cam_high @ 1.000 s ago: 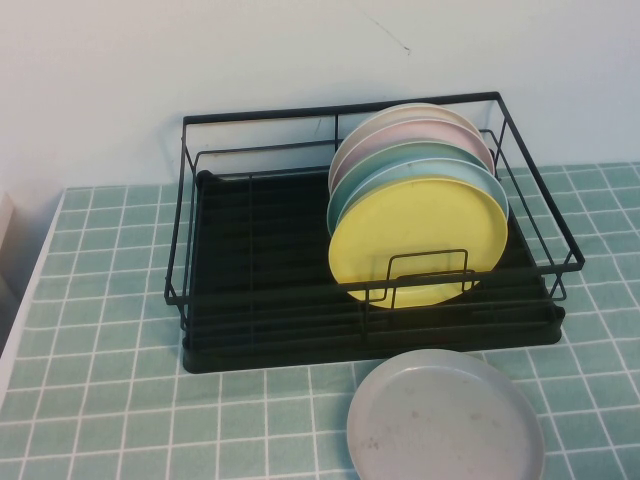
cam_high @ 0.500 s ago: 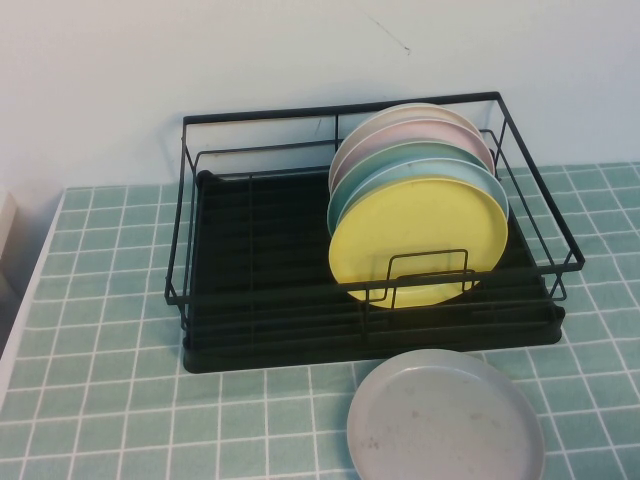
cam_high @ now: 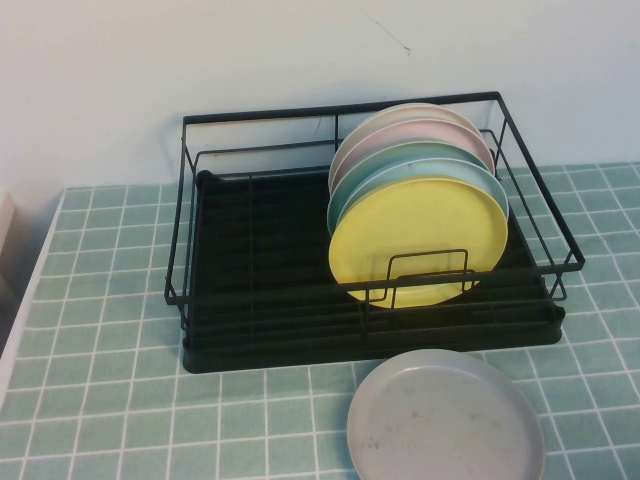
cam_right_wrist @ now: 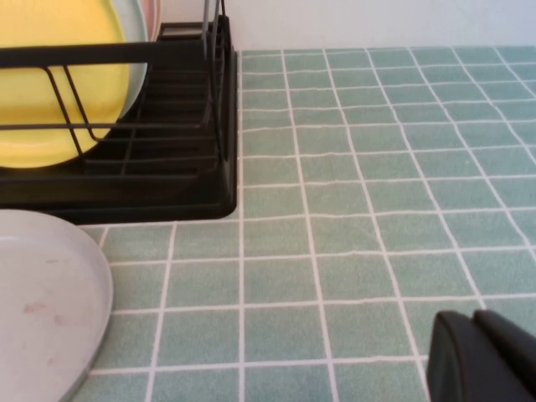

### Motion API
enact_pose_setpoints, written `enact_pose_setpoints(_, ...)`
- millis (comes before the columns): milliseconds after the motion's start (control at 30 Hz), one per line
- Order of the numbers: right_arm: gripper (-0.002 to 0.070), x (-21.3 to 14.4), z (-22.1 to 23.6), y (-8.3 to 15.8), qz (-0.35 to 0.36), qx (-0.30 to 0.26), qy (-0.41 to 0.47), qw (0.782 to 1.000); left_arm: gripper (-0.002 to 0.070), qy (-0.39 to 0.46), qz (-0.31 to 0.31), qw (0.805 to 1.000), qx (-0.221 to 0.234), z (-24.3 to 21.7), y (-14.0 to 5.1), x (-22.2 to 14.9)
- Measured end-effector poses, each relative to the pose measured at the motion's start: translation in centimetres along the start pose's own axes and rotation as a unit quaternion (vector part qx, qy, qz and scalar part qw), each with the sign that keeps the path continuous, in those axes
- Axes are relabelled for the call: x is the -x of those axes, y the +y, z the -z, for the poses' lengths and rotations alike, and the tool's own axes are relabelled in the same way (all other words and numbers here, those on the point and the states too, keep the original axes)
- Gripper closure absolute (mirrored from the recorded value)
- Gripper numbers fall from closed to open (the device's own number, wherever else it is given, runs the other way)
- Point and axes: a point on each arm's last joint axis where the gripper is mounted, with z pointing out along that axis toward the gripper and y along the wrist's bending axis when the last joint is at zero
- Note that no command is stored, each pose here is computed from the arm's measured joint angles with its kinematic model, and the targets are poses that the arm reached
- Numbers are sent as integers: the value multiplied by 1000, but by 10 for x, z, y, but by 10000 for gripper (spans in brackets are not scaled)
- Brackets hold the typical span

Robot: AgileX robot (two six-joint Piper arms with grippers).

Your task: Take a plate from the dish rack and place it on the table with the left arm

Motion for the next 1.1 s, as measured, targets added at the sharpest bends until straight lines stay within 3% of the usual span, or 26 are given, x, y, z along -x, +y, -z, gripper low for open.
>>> enact_pose_setpoints(100,678,0,0,0,0,0,0,1000,678,38,-20,999,-8,-22,4,-3)
enact_pose_setpoints(167,678,0,0,0,0,0,0,1000,678,54,-24,998,10,-34,10,-2)
enact_pose_setpoints(267,678,0,0,0,0,0,0,1000,678,66,-31,995,66,-44,23,5)
enact_pose_setpoints(367,678,0,0,0,0,0,0,1000,678,78,-35,984,155,-46,40,12)
enact_pose_setpoints(533,678,0,0,0,0,0,0,1000,678,138,-20,933,331,-34,70,4)
enact_pose_setpoints(633,678,0,0,0,0,0,0,1000,678,213,5,900,380,-23,76,-8)
enact_pose_setpoints(767,678,0,0,0,0,0,0,1000,678,325,38,883,336,-18,65,-28)
enact_pose_setpoints(800,678,0,0,0,0,0,0,1000,678,360,40,883,298,-18,59,-33)
enact_pose_setpoints(933,678,0,0,0,0,0,0,1000,678,408,73,894,174,-22,36,-42)
enact_pose_setpoints(1100,678,0,0,0,0,0,0,1000,678,375,88,917,104,-30,25,-37)
